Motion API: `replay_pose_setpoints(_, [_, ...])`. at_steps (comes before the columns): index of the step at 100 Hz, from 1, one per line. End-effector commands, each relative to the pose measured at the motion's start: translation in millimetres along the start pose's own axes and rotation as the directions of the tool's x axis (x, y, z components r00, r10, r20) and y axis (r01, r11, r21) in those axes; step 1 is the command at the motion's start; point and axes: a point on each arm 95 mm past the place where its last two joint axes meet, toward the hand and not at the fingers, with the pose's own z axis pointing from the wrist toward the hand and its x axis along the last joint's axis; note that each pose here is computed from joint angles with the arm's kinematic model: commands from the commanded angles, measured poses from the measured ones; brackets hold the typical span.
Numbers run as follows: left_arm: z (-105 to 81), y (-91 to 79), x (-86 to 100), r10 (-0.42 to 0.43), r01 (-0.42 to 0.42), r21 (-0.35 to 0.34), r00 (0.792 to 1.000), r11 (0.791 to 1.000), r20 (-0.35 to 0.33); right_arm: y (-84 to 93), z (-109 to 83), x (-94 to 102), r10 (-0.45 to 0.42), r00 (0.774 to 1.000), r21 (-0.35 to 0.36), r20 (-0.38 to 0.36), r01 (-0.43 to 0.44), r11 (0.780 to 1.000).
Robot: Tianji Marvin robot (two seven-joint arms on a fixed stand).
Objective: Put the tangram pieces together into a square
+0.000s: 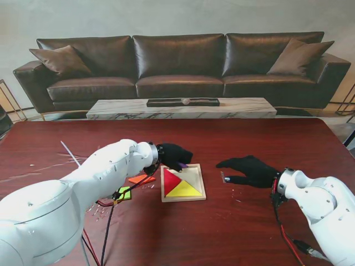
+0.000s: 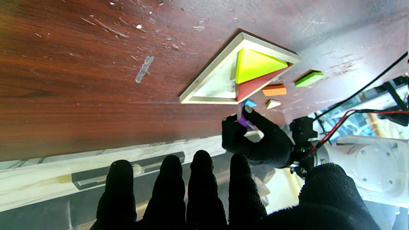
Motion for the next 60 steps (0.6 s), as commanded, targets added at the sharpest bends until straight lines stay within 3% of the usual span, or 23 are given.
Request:
replay_pose_setpoints(1, [4.3, 1.5, 6.2, 0.005, -0.005, -0.014, 1.000, 1.000, -0.019, -2.2, 0.9, 2.8, -0.003, 1.000, 0.007, -0.003, 0.003, 1.000])
replay_pose_setpoints(60, [8.9, 14.5, 16.8, 0.044, -0.048, -0.061, 0.997, 0.997, -0.067, -2.4, -0.5, 1.7, -0.001, 1.000, 0.008, 0.006, 0.001, 1.000])
